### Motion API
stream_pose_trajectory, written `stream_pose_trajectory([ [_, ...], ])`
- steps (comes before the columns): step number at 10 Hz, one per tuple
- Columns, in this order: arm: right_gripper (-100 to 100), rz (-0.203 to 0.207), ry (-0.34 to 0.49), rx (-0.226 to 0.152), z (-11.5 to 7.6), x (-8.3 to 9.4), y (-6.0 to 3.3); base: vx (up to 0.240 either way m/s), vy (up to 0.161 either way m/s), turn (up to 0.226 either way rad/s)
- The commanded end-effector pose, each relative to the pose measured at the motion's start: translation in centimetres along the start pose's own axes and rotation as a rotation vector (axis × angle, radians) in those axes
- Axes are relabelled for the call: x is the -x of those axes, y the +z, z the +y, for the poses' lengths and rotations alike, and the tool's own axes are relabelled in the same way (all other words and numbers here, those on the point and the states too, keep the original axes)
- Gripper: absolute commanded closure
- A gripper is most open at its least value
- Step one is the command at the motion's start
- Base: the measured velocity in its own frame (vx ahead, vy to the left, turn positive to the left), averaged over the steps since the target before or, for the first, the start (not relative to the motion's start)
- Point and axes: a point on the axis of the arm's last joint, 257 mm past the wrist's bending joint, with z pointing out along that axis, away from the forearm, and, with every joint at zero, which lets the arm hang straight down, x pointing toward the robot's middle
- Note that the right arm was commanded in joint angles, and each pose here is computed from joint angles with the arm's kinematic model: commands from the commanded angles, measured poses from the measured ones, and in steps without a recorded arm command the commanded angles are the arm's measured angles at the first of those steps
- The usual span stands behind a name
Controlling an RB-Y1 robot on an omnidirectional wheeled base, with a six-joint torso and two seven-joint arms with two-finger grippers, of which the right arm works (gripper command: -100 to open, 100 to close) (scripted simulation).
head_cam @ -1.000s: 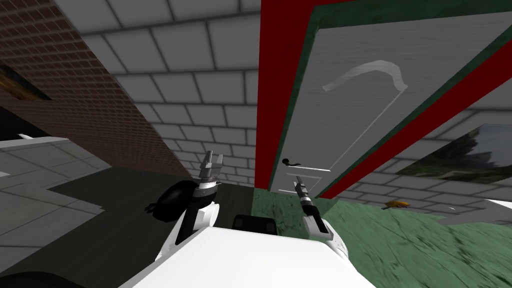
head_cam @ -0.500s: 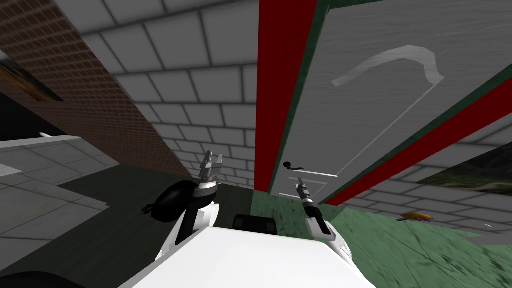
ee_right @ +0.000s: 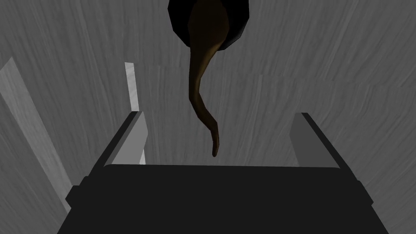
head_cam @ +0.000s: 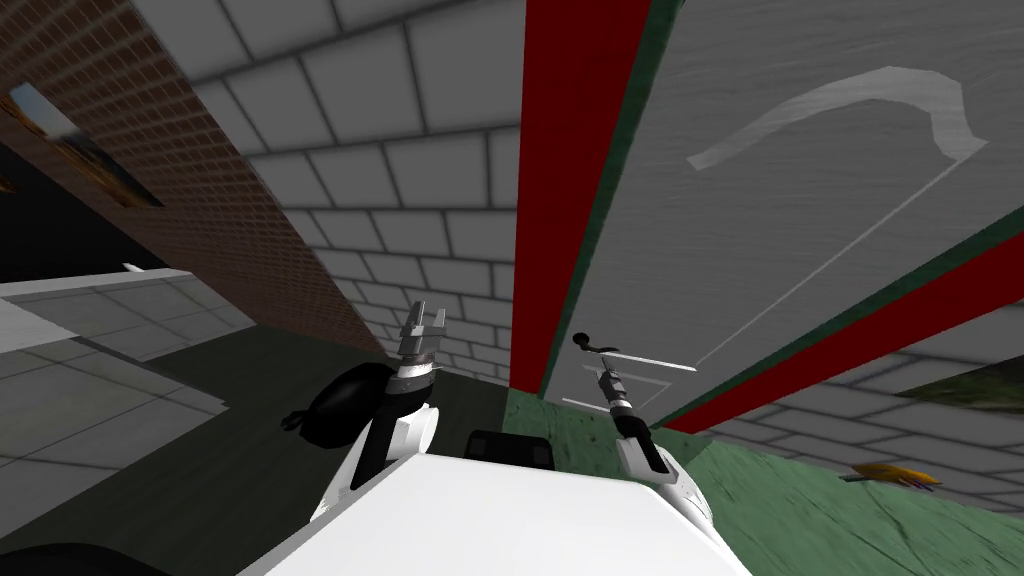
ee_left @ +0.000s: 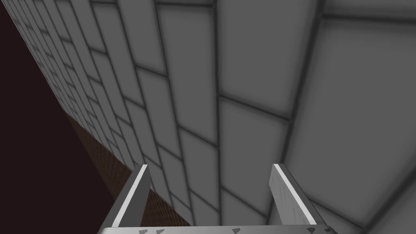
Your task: Pull the door open
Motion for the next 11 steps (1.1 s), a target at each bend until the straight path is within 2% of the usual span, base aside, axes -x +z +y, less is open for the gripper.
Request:
stream_pose_trajectory([
  [1, -100, -0.022, 0.001, -0.002, 0.0, 1.4, -0.26, 0.214, 0.004, 0.165],
  [4, -100, -0.060, 0.002, -0.007, -0.3, 3.8, -0.79, 0.202, -0.003, 0.123],
  [5, -100, -0.053, 0.001, -0.007, -0.3, 3.4, -0.78, 0.097, -0.007, 0.024],
  [6, 100, -0.053, 0.001, -0.007, -0.3, 3.4, -0.78, -0.013, 0.001, -0.019],
  [11, 100, -0.053, 0.001, -0.007, -0.3, 3.4, -0.78, -0.019, 0.000, 0.000],
])
